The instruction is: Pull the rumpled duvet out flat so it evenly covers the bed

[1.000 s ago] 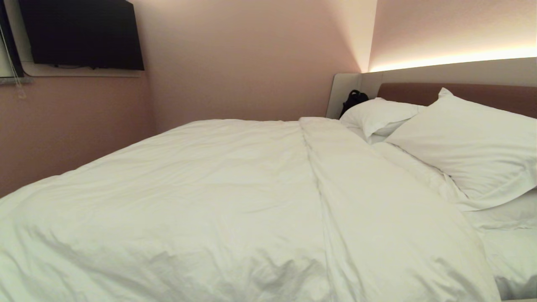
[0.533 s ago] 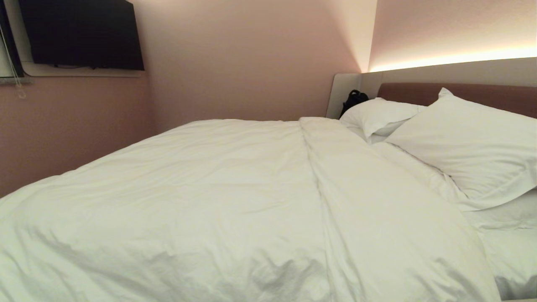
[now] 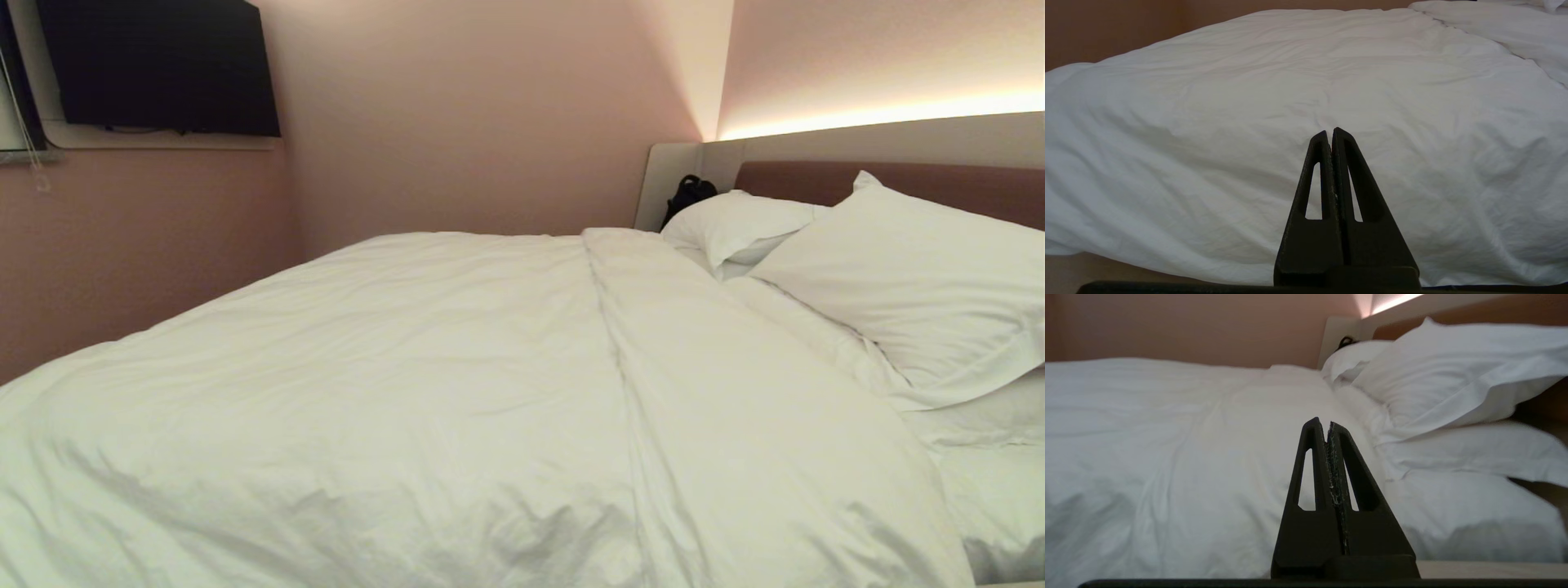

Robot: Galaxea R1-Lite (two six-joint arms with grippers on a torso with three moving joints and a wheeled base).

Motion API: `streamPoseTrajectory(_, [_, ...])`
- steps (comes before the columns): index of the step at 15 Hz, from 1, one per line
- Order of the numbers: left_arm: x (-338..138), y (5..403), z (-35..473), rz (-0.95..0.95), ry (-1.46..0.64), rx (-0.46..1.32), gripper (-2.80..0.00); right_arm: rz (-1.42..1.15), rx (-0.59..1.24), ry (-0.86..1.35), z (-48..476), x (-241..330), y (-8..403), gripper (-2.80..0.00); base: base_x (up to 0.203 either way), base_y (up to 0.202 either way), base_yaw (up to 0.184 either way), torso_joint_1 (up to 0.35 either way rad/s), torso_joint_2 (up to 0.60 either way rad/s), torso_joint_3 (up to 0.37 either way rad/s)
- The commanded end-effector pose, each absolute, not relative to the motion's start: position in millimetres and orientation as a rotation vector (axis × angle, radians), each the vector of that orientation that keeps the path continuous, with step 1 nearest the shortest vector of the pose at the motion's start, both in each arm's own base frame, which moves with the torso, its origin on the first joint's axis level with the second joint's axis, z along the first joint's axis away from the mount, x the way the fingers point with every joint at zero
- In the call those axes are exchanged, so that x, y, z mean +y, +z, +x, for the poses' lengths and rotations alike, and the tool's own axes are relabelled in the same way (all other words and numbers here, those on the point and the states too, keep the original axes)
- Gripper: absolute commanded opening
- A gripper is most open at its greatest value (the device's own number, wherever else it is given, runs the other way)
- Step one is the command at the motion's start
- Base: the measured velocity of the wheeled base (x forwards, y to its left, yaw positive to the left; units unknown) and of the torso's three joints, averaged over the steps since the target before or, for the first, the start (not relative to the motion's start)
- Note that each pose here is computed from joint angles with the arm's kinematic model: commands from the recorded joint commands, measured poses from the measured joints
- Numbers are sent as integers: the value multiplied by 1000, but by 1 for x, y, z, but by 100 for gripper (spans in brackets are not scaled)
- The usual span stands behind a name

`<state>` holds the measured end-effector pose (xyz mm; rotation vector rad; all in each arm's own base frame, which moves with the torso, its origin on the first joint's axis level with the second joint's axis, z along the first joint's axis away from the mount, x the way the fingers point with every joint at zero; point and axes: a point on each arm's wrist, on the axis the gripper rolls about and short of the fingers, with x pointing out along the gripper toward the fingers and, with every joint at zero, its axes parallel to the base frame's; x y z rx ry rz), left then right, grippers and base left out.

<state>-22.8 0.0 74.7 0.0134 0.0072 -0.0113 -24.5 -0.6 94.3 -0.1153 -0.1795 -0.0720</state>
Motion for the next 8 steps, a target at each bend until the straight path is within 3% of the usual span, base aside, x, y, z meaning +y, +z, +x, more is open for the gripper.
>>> streamPoseTrajectory(1, [0, 75, -23, 14, -11, 8, -280, -93, -85, -27, -23, 0, 84, -280, 0, 0, 0, 0, 0, 0])
streamPoseTrajectory(8, [0, 75, -23, 14, -11, 8, -280, -41, 6, -12, -23, 0, 75, -280, 0, 0, 0, 0, 0, 0])
